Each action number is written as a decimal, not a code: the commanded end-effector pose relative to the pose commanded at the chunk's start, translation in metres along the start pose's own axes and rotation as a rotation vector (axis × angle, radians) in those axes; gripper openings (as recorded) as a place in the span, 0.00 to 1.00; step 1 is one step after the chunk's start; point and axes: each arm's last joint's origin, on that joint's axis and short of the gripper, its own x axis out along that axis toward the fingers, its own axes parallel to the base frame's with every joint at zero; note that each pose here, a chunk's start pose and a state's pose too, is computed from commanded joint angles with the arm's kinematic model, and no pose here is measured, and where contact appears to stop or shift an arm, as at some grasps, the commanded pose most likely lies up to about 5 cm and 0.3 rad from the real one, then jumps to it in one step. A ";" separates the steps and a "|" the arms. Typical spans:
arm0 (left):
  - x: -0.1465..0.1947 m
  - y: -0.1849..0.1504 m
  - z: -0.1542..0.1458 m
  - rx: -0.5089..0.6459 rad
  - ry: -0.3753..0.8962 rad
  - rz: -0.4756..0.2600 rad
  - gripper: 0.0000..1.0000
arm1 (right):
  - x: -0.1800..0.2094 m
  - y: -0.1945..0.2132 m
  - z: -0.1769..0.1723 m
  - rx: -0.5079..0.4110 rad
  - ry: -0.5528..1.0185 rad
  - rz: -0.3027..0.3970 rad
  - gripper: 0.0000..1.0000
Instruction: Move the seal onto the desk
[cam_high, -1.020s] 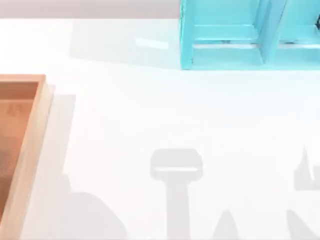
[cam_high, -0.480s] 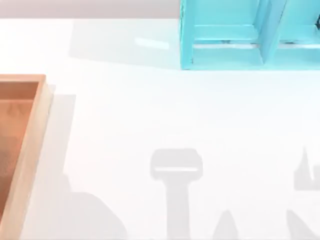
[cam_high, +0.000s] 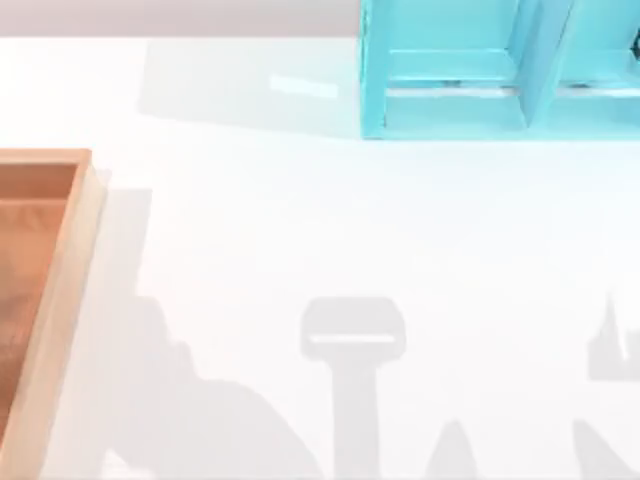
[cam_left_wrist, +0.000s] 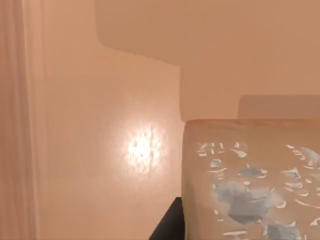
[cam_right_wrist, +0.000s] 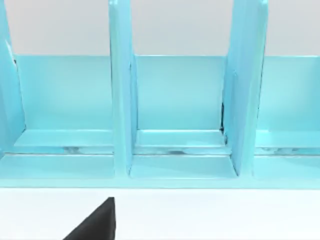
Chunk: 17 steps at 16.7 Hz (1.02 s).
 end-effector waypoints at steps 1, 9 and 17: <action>-0.009 -0.008 0.002 -0.003 0.006 -0.004 0.00 | 0.000 0.000 0.000 0.000 0.000 0.000 1.00; -0.083 -0.125 -0.007 0.068 0.053 -0.003 0.00 | 0.000 0.000 0.000 0.000 0.000 0.000 1.00; -0.101 -0.147 -0.019 0.073 0.037 0.002 0.00 | 0.000 0.000 0.000 0.000 0.000 0.000 1.00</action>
